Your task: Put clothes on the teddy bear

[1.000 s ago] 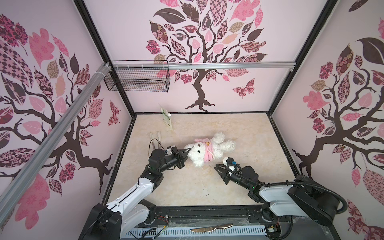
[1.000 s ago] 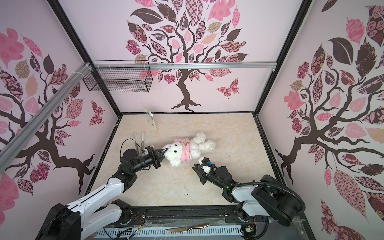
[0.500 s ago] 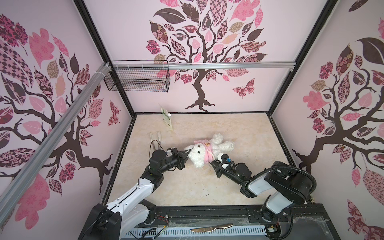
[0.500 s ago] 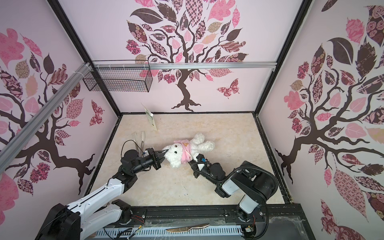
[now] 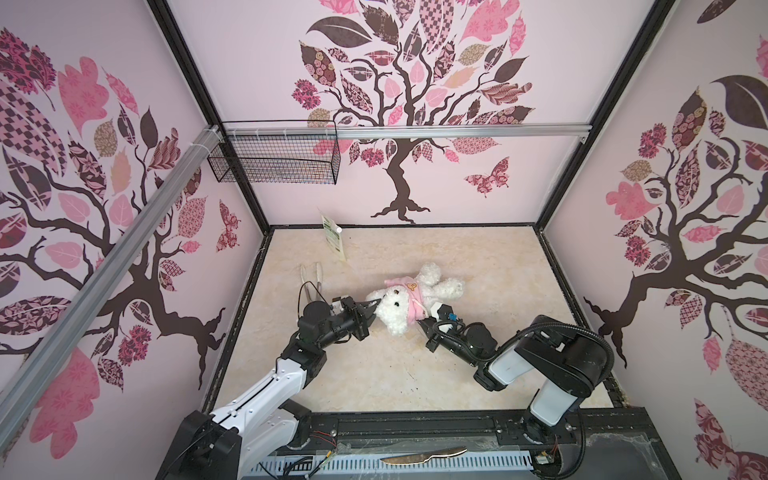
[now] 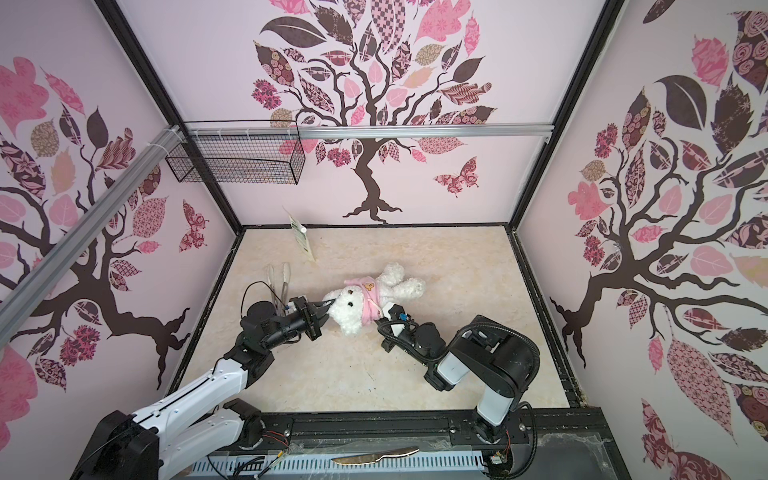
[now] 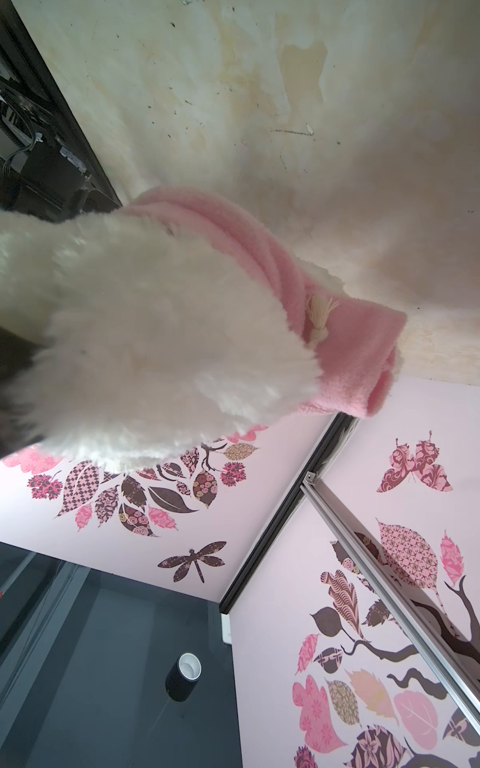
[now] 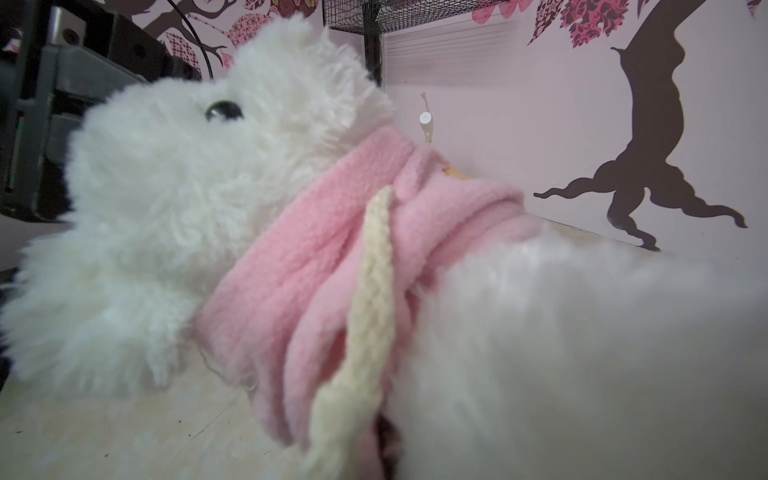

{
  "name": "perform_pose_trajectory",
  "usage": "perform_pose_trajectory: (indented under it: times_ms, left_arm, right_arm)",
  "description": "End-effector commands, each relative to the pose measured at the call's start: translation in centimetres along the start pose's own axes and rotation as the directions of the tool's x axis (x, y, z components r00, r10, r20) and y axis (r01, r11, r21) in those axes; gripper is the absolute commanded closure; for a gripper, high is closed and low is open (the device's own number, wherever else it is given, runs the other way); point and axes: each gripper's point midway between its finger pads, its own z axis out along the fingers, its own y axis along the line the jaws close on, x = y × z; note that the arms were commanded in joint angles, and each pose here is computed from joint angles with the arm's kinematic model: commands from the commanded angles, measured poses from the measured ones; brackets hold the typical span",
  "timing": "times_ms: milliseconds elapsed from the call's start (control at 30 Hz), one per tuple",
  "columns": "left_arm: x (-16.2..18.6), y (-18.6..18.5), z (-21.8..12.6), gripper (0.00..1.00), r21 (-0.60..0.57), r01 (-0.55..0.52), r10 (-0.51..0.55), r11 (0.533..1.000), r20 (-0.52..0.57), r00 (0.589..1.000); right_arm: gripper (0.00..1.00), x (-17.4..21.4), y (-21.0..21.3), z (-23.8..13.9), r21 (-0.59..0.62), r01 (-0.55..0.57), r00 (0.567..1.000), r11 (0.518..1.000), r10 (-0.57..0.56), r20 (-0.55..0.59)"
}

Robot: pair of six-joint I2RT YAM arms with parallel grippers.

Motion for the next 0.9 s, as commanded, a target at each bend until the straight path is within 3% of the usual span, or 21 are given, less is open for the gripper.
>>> perform_pose_trajectory:
  times_ms: [0,300,700,867]
  left_arm:
    - [0.4,-0.3,-0.3,1.0,0.03,-0.016,0.017,0.999,-0.014,1.0]
    - [-1.9,0.6,-1.2,1.0,-0.015,-0.027,0.028,1.0,0.045,0.999]
    - [-2.9,2.6,-1.1,1.0,-0.156,-0.161,0.164,0.975,0.007,0.986]
    - [-2.3,2.5,-0.5,1.0,-0.187,-0.262,0.255,0.947,-0.059,0.965]
  right_arm:
    - [1.0,-3.6,-0.8,-0.9,0.056,0.009,0.989,0.998,-0.017,0.149]
    - [1.0,-2.1,-4.3,-4.5,0.247,-0.019,0.999,0.969,0.008,0.044]
    - [1.0,-2.7,-8.6,-7.2,0.383,-0.077,0.994,0.92,0.101,-0.044]
    - [1.0,-3.4,-6.2,-5.2,0.246,-0.129,0.98,0.961,0.162,-0.117]
